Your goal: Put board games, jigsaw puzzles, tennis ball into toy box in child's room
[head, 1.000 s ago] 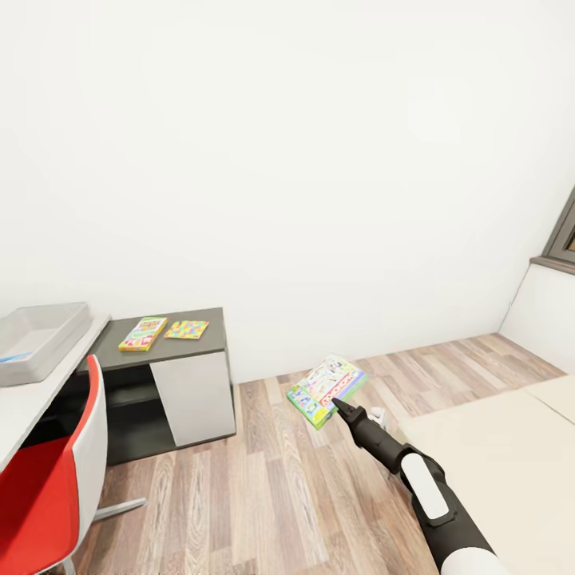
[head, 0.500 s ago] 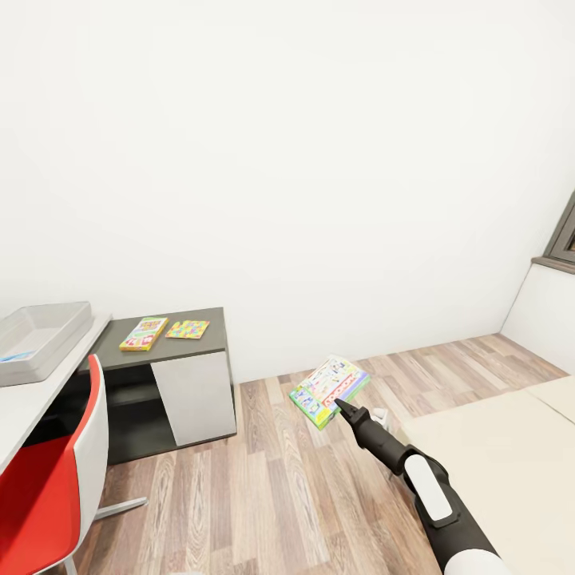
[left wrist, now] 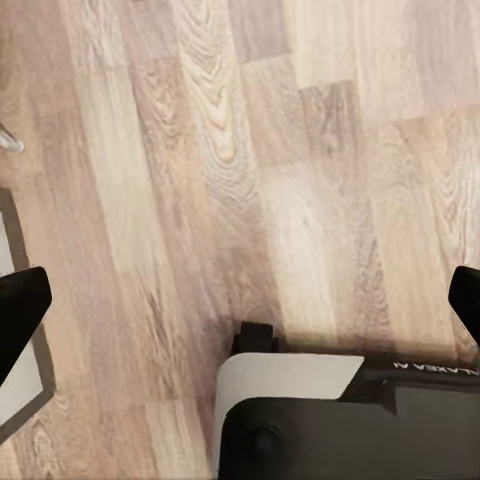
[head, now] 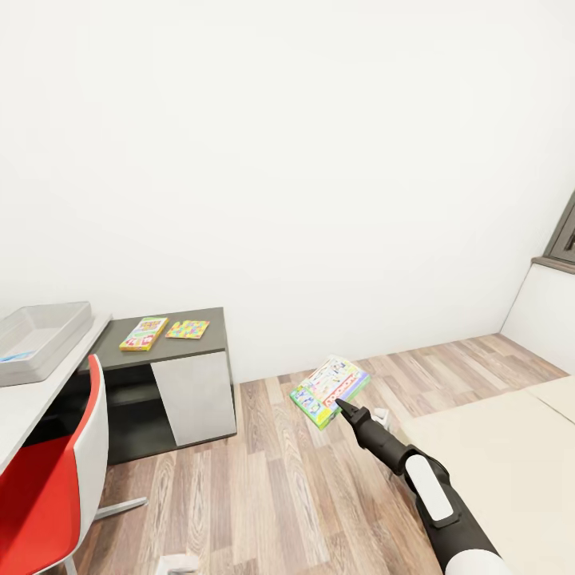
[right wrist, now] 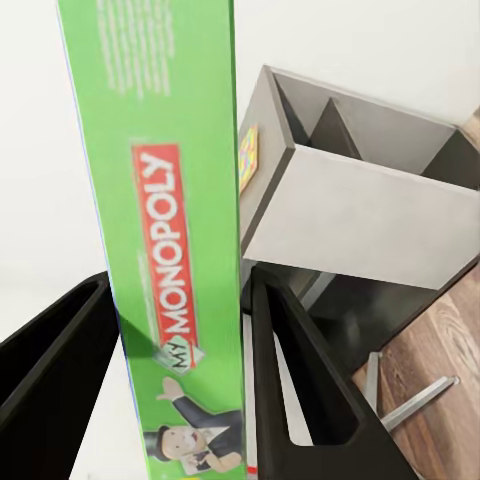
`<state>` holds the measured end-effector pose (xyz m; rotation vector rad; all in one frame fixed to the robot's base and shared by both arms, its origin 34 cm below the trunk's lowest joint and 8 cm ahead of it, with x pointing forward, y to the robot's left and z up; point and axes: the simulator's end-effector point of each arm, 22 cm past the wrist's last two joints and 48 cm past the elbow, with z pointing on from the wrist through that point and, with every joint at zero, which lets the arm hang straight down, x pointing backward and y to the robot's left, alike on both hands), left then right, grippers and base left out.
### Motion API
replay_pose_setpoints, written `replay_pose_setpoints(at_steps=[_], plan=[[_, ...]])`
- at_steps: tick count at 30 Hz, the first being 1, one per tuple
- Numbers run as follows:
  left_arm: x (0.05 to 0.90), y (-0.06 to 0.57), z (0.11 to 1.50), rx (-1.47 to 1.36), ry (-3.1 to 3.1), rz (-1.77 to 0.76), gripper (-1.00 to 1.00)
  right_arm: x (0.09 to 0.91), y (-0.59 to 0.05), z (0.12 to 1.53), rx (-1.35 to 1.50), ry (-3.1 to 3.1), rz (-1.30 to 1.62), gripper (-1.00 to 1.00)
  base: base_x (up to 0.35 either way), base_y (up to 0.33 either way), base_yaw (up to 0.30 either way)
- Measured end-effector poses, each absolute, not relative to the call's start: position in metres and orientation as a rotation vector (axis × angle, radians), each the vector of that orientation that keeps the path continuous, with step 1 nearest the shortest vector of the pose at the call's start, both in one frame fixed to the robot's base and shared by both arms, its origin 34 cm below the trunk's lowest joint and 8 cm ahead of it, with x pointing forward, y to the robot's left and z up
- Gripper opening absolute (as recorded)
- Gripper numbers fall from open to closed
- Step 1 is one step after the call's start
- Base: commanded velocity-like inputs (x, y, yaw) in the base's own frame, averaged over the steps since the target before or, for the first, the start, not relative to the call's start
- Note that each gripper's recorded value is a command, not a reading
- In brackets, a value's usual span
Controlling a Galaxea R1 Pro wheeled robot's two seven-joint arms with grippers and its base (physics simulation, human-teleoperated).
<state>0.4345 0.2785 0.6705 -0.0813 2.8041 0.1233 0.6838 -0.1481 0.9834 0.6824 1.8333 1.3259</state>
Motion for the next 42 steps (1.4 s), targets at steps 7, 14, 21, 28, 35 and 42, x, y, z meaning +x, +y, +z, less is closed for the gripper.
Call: replay_pose_setpoints(at_steps=[7, 14, 21, 28, 35, 42], plan=[[0.527, 0.31, 0.738, -0.247, 2.685, 0.144, 1.0, 0.685, -0.162, 0.983, 0.676, 1.835, 1.304, -1.0, 0.0, 0.0, 0.0], [0.613, 0.317, 0.835, -0.398, 2.579, 0.002, 1.0, 0.684, -0.161, 0.983, 0.67, 1.838, 1.304, -1.0, 0.0, 0.0, 0.0], [0.668, 0.306, 0.932, -0.402, 2.535, -0.153, 1.0, 0.684, -0.158, 0.983, 0.663, 1.842, 1.304, -1.0, 0.0, 0.0, 0.0], [0.719, 0.359, 1.038, -0.379, 2.353, -0.168, 1.0, 0.684, -0.158, 0.983, 0.662, 1.844, 1.303, -1.0, 0.0, 0.0, 0.002], [0.738, 0.386, 1.1, -0.321, 2.223, -0.317, 1.0, 0.684, -0.158, 0.983, 0.662, 1.843, 1.303, -1.0, 0.0, 0.0, 0.104], [0.73, 0.424, 1.145, -0.241, 2.139, -0.432, 1.0, 0.684, -0.158, 0.983, 0.66, 1.844, 1.303, -1.0, 0.0, 0.0, 0.226]])
